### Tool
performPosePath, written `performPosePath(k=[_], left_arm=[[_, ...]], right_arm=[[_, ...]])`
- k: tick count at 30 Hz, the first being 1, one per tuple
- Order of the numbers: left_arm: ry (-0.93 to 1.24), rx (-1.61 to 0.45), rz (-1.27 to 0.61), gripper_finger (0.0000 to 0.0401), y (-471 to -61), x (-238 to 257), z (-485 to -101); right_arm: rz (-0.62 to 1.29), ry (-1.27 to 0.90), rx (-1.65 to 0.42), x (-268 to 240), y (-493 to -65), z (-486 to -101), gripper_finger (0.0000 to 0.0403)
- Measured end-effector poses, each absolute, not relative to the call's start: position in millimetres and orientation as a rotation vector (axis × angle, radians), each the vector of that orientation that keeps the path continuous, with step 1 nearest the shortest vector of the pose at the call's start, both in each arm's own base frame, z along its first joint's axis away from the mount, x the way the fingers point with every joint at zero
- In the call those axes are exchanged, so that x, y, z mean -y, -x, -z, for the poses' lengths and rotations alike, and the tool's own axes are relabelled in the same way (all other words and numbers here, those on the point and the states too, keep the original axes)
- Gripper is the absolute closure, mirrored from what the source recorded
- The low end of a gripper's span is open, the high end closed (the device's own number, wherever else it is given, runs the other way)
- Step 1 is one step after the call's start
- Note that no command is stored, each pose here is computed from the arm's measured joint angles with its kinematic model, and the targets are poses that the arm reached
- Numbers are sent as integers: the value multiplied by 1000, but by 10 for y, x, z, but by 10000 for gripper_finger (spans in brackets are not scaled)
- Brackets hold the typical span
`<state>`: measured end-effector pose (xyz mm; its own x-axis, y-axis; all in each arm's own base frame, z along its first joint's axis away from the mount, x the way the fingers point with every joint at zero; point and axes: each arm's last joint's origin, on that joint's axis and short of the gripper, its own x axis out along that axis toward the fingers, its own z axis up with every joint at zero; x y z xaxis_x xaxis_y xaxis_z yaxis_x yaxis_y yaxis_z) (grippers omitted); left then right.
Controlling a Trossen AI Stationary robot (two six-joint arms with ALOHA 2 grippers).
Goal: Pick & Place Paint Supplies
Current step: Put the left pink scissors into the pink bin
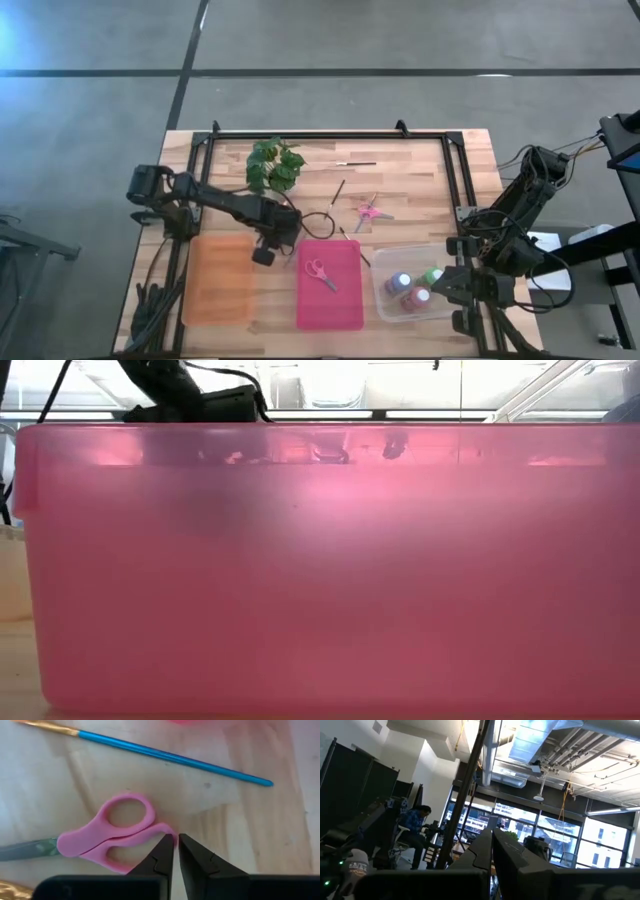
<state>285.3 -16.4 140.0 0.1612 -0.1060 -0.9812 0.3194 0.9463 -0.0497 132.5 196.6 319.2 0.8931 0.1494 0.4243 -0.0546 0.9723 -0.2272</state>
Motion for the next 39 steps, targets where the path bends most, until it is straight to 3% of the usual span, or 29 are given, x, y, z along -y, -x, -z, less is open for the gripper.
performPosePath(k=[14, 27, 35, 39], left_arm=[[-210, -1383, 356, 360, -2814, 484, -1405], [-196, -1279, 172, 360, -2769, 444, -1699], [199, -1308, -195, 351, -2745, 214, -1720], [332, -1346, -261, 324, -2711, 101, -1706]], right_arm=[[-108, 209, 455, -1966, -1325, -3192, 394], [-108, 210, 455, -1966, -1325, -3192, 394], [-109, 213, 457, -1967, -1325, -3191, 394], [-109, 213, 457, -1967, -1325, -3191, 394]])
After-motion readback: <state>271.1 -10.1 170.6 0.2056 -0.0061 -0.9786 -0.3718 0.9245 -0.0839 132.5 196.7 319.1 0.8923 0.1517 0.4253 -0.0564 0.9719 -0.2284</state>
